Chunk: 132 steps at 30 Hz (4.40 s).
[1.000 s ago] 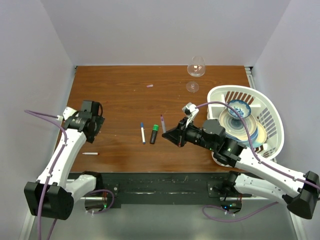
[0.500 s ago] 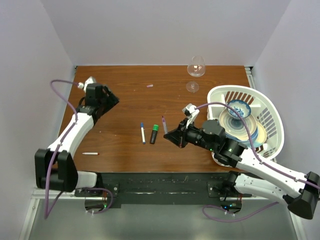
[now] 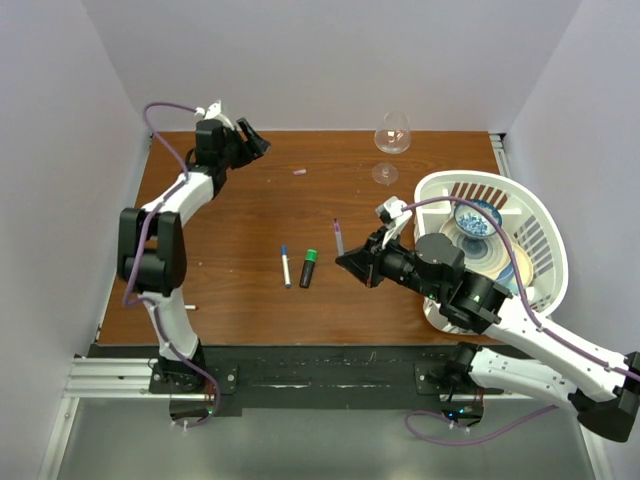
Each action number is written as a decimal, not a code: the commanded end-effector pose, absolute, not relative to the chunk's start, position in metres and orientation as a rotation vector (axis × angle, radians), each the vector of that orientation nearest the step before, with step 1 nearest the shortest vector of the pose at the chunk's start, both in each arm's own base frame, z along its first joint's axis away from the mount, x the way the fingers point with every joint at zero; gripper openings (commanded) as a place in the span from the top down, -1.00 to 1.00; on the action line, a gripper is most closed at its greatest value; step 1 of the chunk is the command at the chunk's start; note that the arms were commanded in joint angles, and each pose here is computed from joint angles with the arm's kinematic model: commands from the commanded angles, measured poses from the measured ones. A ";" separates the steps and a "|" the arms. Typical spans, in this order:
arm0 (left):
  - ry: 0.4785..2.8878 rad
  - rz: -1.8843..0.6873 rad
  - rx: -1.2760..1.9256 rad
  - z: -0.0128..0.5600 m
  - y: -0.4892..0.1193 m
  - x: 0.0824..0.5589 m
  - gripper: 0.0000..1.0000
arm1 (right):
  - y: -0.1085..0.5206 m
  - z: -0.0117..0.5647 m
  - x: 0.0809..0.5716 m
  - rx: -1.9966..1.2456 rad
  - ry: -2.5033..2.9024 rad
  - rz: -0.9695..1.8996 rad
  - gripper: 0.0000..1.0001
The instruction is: Insert the pens into the pen caps
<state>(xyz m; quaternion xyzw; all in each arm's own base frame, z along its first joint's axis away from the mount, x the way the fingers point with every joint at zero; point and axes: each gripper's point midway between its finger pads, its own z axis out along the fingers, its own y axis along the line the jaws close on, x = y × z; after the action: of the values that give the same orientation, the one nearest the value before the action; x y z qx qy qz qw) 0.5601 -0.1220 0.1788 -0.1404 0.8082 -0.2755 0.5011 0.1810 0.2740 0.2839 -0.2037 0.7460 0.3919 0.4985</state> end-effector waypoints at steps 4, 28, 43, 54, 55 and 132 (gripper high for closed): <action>1.865 -0.786 -0.191 0.172 -0.150 0.636 -0.43 | 0.276 0.317 0.200 -0.462 1.749 0.878 1.00; 2.048 -0.944 -0.026 0.045 -0.227 0.639 -0.37 | 0.279 0.307 0.206 -0.455 1.772 0.845 1.00; 2.228 -0.738 0.117 0.022 -0.233 0.588 -0.19 | 0.259 0.314 0.187 -0.443 1.750 0.886 1.00; 2.318 -0.538 0.250 0.008 -0.235 0.559 -0.11 | 0.247 0.311 0.175 -0.413 1.756 0.929 1.00; 2.326 -0.509 0.253 0.006 -0.233 0.559 -0.11 | 0.247 0.311 0.175 -0.410 1.758 0.932 1.00; 1.257 -1.539 -0.015 0.349 -0.252 0.257 1.00 | 0.351 0.278 0.195 -0.336 1.711 1.235 1.00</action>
<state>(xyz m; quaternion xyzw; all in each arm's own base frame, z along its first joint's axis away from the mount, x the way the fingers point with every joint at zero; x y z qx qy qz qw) 0.2642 -0.2523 0.3365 -0.0229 0.5548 -0.6392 0.5320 0.1879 0.3430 0.2390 -0.1513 0.7363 0.4802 0.4521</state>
